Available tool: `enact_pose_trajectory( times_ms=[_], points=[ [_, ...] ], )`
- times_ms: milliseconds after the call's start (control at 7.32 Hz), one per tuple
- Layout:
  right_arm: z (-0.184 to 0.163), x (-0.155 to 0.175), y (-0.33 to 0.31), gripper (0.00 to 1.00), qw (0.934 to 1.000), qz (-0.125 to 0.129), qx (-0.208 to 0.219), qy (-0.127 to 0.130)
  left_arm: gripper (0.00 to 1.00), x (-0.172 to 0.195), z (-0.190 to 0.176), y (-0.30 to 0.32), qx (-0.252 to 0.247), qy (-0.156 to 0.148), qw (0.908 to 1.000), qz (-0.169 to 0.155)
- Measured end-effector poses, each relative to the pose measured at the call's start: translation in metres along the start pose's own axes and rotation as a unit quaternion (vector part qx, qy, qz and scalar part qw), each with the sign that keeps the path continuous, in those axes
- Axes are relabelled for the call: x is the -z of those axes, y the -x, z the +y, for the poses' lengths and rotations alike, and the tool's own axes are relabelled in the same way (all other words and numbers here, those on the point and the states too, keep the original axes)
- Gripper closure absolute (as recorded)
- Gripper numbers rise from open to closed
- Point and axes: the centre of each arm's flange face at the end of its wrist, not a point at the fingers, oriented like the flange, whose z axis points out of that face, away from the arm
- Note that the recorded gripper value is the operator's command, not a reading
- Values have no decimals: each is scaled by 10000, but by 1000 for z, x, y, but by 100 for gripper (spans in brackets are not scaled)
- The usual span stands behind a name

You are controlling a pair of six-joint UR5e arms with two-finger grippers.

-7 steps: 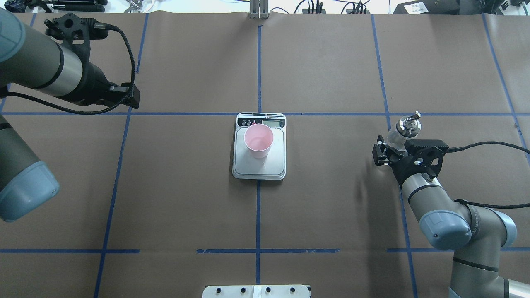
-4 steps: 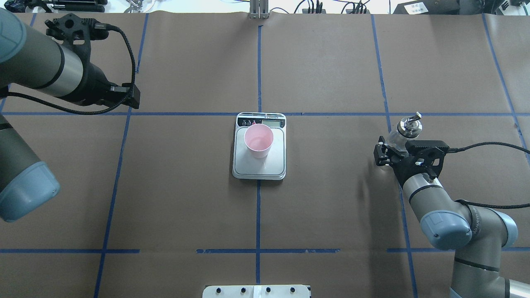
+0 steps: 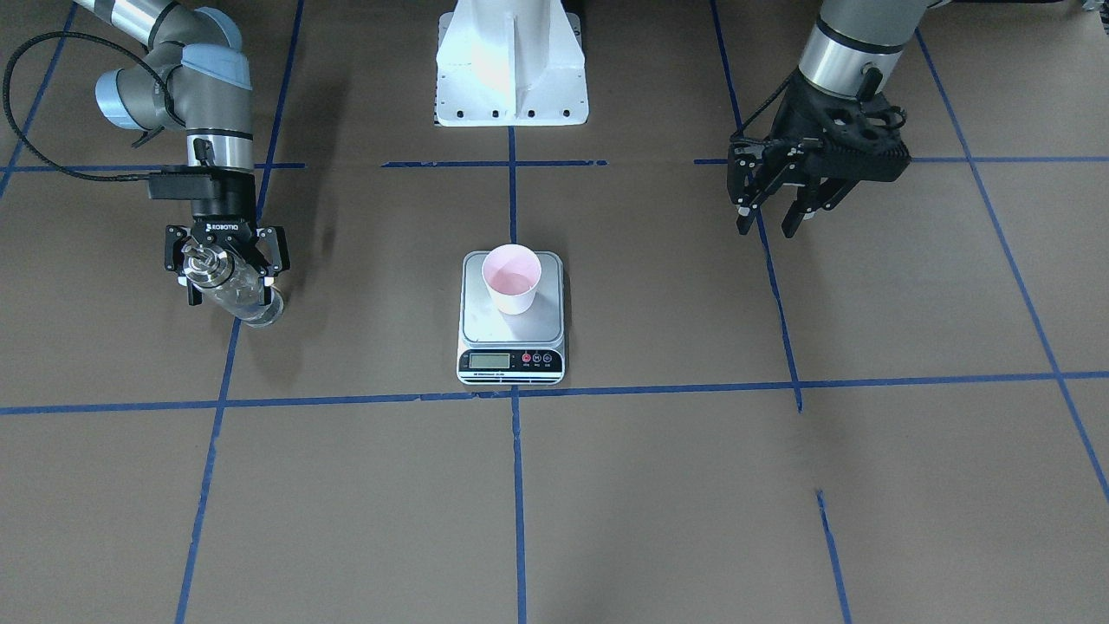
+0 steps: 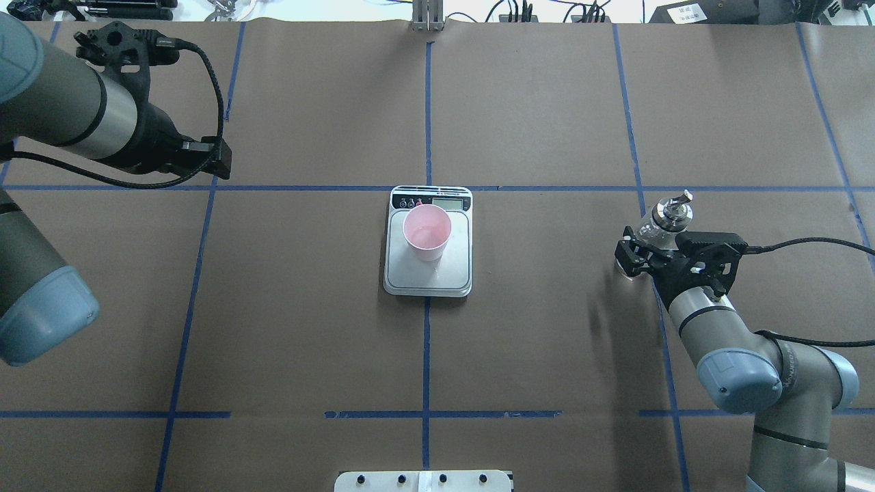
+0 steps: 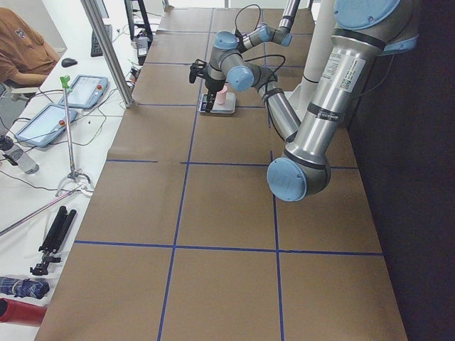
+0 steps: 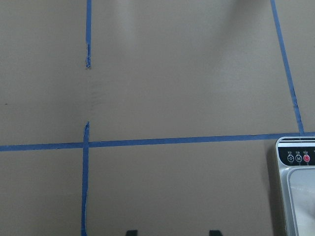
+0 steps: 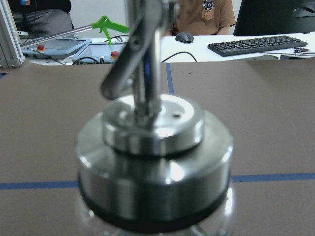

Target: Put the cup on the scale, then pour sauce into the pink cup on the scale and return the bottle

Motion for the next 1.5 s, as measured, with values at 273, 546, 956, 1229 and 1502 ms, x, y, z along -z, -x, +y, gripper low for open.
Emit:
enact_pose_trajectory(
  times_ms=[273,546,956,1229,1502],
  points=[
    [2,4,4,0,10000,-28,7,-57,42,0,0,0,-2,2,10000,1],
    [15,14,13,0,9999,-112,75,-98,42,0,0,0,-4,5,10000,2],
    [35,29,12,0,9995,-181,244,-112,42,0,0,0,-2,3,10000,0],
    [46,39,1,0,9990,-187,394,-75,41,0,0,1,1,-2,10000,0],
    [49,54,-9,0,9985,-247,480,-2,41,2,1,1,-1,-14,10000,6]
  ],
)
